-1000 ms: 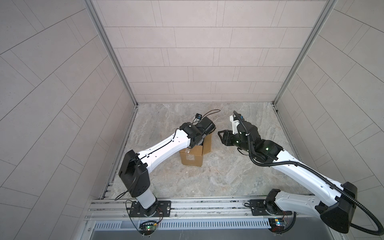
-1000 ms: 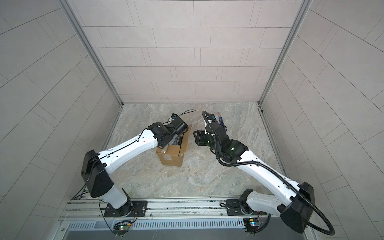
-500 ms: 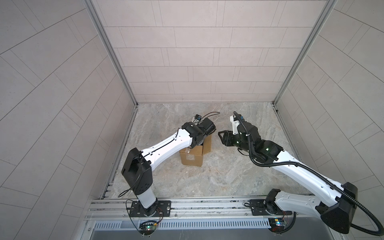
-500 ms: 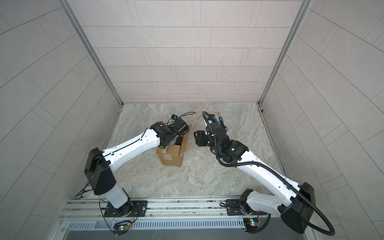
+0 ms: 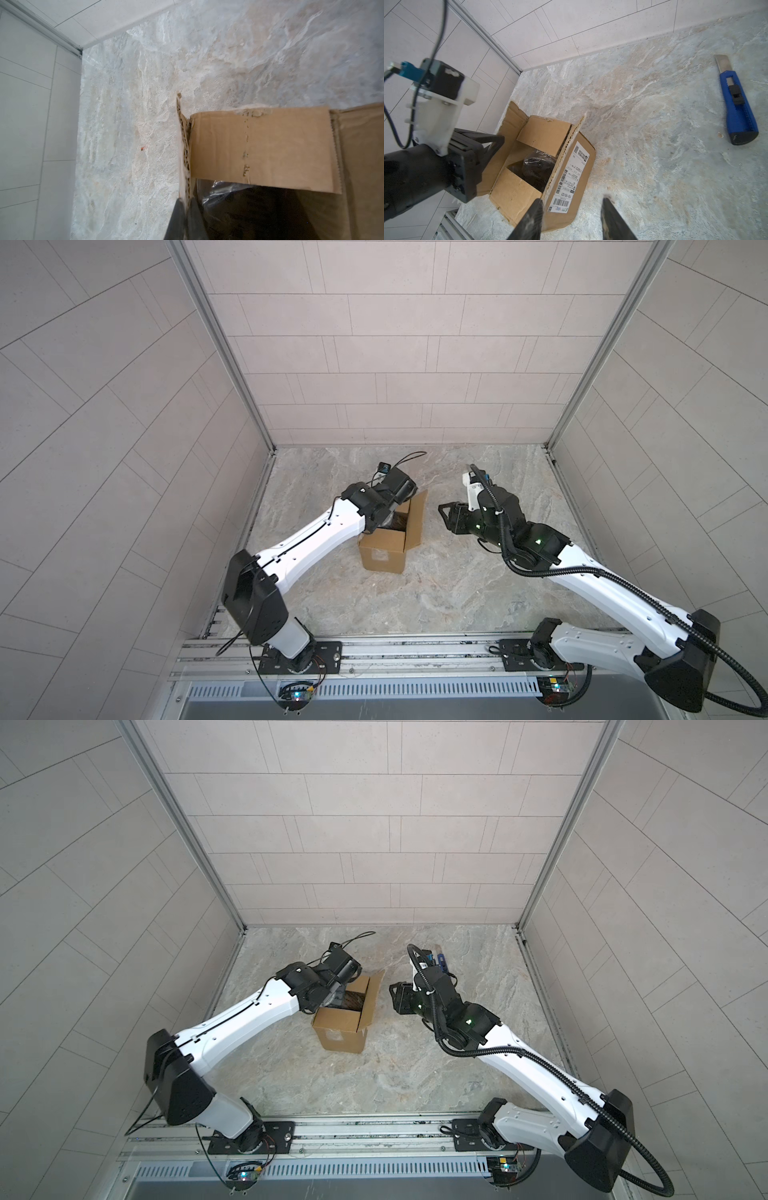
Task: Unpack the express box
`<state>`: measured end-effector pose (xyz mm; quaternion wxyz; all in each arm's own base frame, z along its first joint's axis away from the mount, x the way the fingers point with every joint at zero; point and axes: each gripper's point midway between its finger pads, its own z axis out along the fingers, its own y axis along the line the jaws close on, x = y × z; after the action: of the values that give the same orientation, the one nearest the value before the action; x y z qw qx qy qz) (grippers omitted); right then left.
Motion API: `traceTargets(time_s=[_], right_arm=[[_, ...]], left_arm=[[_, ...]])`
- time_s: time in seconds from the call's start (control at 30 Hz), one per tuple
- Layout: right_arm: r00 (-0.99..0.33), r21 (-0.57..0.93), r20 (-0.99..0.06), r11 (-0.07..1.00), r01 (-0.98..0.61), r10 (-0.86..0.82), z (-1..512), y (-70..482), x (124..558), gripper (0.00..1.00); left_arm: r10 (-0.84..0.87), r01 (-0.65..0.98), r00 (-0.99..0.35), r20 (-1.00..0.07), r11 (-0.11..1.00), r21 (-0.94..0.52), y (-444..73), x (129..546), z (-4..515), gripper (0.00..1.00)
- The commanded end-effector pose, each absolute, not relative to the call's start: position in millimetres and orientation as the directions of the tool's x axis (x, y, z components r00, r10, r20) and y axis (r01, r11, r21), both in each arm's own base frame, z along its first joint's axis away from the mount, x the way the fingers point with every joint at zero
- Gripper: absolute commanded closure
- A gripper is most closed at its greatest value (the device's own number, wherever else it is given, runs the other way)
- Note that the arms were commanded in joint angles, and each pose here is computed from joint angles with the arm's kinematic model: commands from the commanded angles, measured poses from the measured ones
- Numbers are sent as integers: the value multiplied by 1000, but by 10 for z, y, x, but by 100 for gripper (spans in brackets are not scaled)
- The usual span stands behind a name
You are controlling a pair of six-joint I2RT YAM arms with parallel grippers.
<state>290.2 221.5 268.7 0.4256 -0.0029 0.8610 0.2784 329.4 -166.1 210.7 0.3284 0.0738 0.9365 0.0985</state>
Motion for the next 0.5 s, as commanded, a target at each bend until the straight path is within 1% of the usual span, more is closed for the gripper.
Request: traceTargets(time_s=[0.0, 0.07, 0.17, 0.23, 0.3, 0.37, 0.47], right_arm=[[-600, 466, -763, 849, -250, 242, 2902, 2155, 2898, 52], [-592, 453, -774, 851, -265, 227, 2978, 2176, 2895, 53], [-578, 408, -797, 863, -299, 176, 3093, 2275, 2875, 54], [-560, 367, -819, 867, -337, 129, 3206, 2406, 2834, 54], [-559, 359, -823, 855, -375, 100, 3270, 2566, 2807, 54], [-557, 335, -828, 848, -410, 58, 3300, 2735, 2786, 54], [-584, 303, -812, 839, -452, -21, 3187, 3023, 2765, 54]], left_arm=[[114, 88, -754, -646, 994, 72, -1729, 3303, 2152, 100], [59, 74, -731, -680, 997, 6, -1691, 3303, 2232, 100], [-14, 96, -698, -715, 989, -113, -1711, 3278, 2324, 100], [-60, 115, -675, -736, 976, -184, -1720, 3263, 2383, 100], [-102, 131, -654, -749, 961, -245, -1735, 3246, 2432, 100], [-142, 151, -630, -764, 942, -299, -1745, 3222, 2483, 100], [-216, 163, -607, -765, 908, -386, -1726, 3200, 2533, 100]])
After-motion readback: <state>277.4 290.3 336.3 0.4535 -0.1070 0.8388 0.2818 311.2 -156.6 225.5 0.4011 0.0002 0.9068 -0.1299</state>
